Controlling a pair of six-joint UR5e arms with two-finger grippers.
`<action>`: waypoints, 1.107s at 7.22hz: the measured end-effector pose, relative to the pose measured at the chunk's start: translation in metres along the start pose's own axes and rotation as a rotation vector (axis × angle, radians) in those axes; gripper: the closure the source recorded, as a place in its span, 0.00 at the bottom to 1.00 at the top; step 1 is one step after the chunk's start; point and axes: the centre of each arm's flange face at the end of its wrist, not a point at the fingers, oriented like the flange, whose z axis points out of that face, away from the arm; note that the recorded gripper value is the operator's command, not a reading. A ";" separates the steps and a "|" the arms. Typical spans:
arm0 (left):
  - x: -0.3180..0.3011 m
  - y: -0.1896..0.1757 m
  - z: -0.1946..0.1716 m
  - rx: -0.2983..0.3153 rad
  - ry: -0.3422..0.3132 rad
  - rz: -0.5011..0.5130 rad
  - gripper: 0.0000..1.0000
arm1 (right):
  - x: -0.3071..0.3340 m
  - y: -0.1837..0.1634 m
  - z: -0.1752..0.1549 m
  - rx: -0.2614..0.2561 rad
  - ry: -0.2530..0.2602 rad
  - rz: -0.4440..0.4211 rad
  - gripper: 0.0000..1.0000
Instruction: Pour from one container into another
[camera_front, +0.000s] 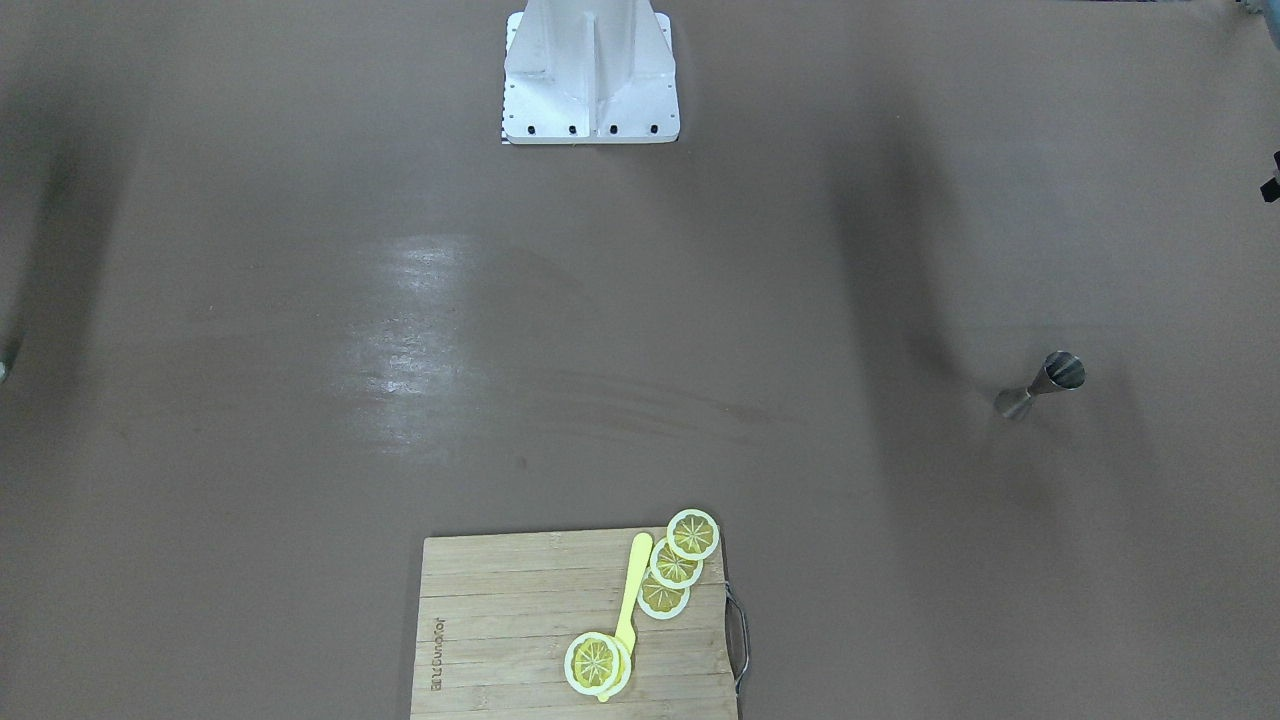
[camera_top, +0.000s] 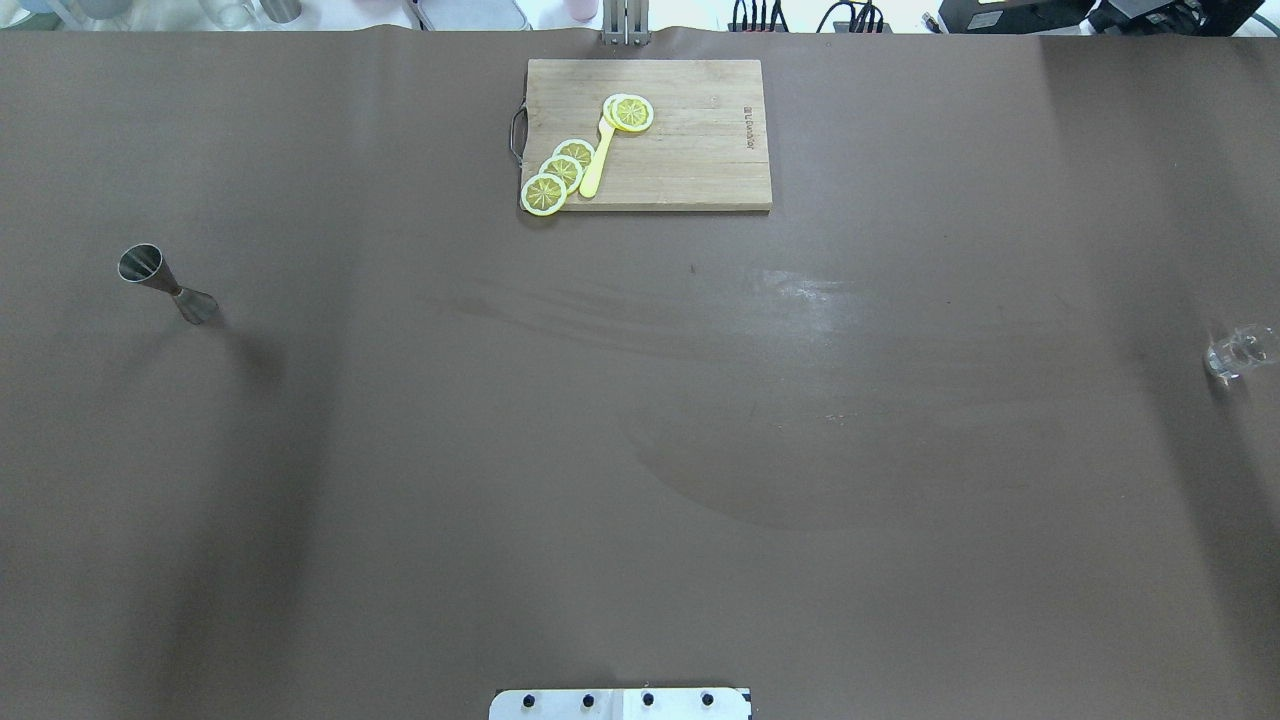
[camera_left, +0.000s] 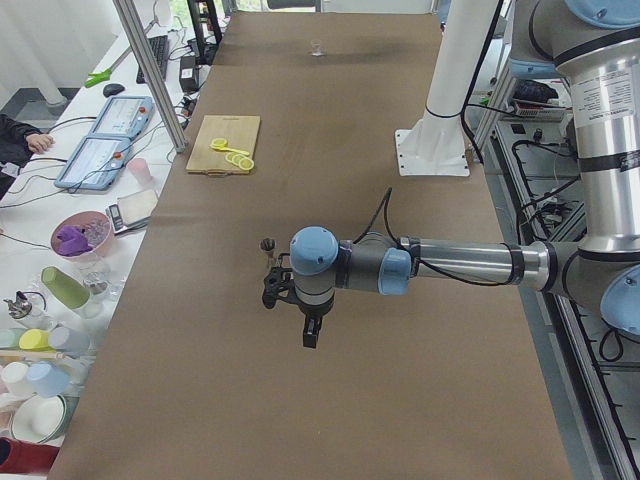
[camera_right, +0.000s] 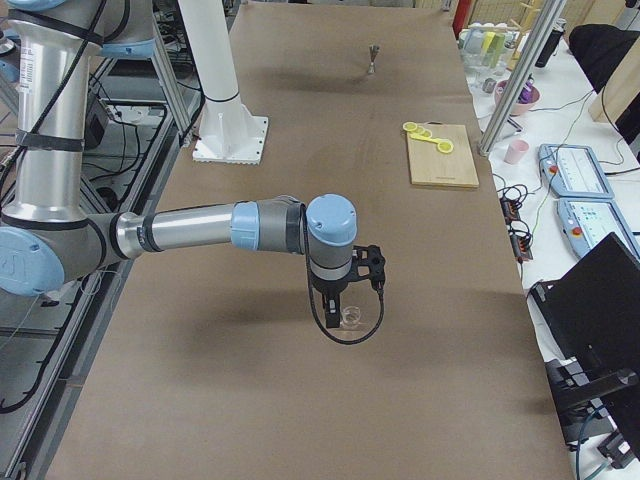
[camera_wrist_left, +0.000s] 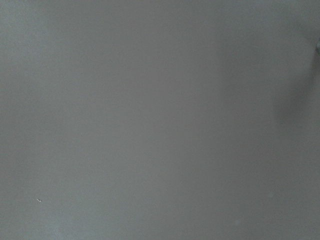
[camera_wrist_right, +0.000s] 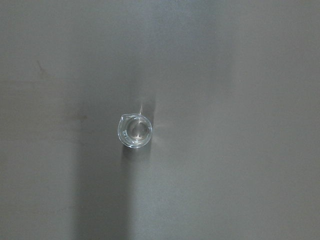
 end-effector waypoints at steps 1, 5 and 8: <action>0.002 -0.002 -0.002 0.004 0.000 0.004 0.02 | 0.000 0.000 0.000 -0.001 0.000 0.001 0.00; 0.004 -0.008 -0.005 0.013 0.001 -0.001 0.02 | 0.010 0.009 0.010 -0.026 0.004 0.025 0.00; 0.016 -0.030 -0.016 0.056 0.003 -0.020 0.03 | 0.019 0.010 0.021 -0.043 0.000 0.041 0.00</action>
